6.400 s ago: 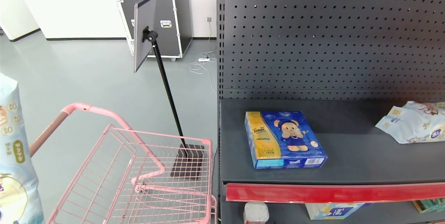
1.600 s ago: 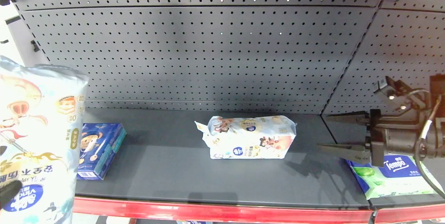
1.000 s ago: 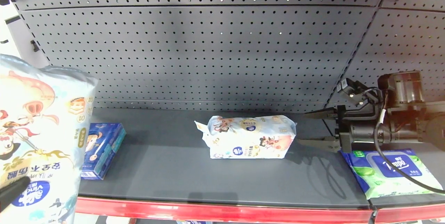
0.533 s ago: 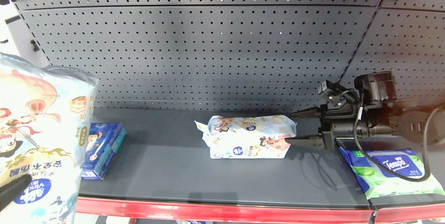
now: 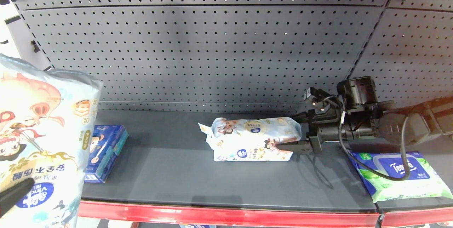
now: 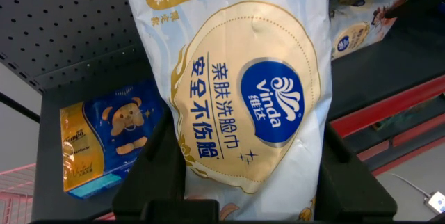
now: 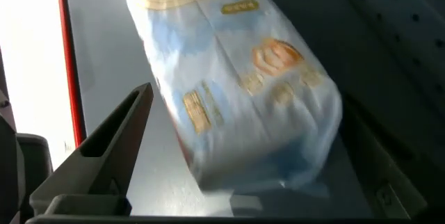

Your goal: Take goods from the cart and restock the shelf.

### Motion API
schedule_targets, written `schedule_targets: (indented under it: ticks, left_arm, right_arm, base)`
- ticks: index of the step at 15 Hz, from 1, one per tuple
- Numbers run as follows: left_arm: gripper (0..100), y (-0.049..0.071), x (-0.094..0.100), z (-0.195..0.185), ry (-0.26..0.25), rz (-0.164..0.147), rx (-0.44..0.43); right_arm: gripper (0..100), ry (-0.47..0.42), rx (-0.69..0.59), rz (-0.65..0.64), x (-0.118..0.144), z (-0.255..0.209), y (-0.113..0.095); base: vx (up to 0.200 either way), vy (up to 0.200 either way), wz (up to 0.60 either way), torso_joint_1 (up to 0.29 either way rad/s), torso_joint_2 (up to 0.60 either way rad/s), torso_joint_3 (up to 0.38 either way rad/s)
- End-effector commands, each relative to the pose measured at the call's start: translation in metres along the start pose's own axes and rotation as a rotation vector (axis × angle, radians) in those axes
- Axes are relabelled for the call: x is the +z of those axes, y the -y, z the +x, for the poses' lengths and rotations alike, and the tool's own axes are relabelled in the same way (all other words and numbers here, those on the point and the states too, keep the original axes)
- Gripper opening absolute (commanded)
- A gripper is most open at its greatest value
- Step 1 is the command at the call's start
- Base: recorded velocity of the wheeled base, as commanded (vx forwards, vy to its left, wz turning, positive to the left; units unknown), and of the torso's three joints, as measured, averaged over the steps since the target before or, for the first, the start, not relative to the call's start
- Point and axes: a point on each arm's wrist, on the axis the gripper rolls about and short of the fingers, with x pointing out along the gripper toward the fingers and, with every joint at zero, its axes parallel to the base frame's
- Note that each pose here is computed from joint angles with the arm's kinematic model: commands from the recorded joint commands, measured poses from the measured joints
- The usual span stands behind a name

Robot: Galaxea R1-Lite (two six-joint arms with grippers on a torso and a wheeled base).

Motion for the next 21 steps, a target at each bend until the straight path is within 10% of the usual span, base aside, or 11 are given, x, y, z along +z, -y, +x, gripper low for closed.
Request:
schedule_targets:
  ticks: [1, 3, 4, 21]
  left_arm:
    - [0, 0.0, 0.0, 0.0, -0.002, 0.0, 0.0]
    - [0, 0.0, 0.0, 0.0, 0.0, 0.0, 0.0]
    - [0, 0.0, 0.0, 0.0, 0.0, -0.002, 0.0]
    - [0, 0.001, 0.0, -0.003, 0.017, -0.005, -0.003]
  right_arm:
    - [100, -0.005, 0.013, -0.001, -0.001, 0.007, 0.0]
    - [100, -0.014, 0.016, 0.003, -0.004, 0.014, 0.004]
    - [0, -0.022, 0.012, 0.002, -0.004, 0.016, 0.003]
    - [0, -0.131, 0.103, -0.07, 0.0, 0.006, -0.104]
  base:
    - [0.0, 0.0, 0.0, 0.0, 0.0, 0.0]
    - [0.0, 0.0, 0.0, 0.0, 0.0, 0.0]
    - [0.0, 0.0, 0.0, 0.0, 0.0, 0.0]
    - [0.0, 0.0, 0.0, 0.0, 0.0, 0.0]
